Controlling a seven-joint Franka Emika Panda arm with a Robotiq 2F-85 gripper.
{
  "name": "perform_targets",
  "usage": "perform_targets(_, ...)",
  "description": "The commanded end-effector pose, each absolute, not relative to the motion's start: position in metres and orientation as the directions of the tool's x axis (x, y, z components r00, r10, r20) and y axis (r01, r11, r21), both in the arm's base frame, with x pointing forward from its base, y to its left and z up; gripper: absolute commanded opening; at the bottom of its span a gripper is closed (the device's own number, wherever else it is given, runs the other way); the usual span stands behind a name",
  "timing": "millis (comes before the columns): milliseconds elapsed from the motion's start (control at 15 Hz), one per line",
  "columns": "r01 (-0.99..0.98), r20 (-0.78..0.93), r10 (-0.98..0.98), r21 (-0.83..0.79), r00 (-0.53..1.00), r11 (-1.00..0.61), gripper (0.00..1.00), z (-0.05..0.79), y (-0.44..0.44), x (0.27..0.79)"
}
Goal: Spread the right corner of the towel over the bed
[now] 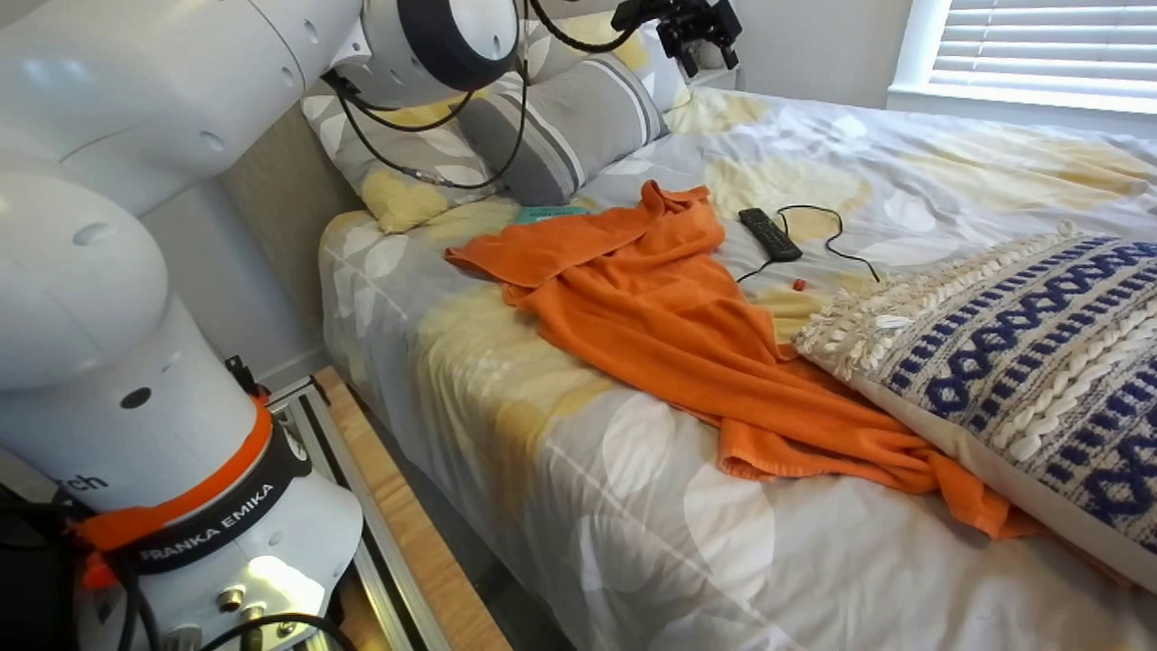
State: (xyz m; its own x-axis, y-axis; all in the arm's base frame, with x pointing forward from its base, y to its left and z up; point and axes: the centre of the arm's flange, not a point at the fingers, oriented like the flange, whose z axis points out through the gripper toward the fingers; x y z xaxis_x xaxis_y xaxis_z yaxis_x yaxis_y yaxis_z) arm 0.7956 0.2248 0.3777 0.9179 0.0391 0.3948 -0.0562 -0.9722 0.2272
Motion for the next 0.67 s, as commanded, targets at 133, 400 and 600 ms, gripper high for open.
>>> perform_targets(133,-0.032,0.387,0.038,0.173,0.921,-0.984,1.00,0.392,0.220,0.796)
perform_targets(400,-0.027,0.313,0.038,0.200,0.949,-0.979,1.00,0.382,0.220,0.779)
perform_targets(600,0.029,0.164,0.069,0.235,0.984,-0.972,1.00,0.369,0.216,0.735)
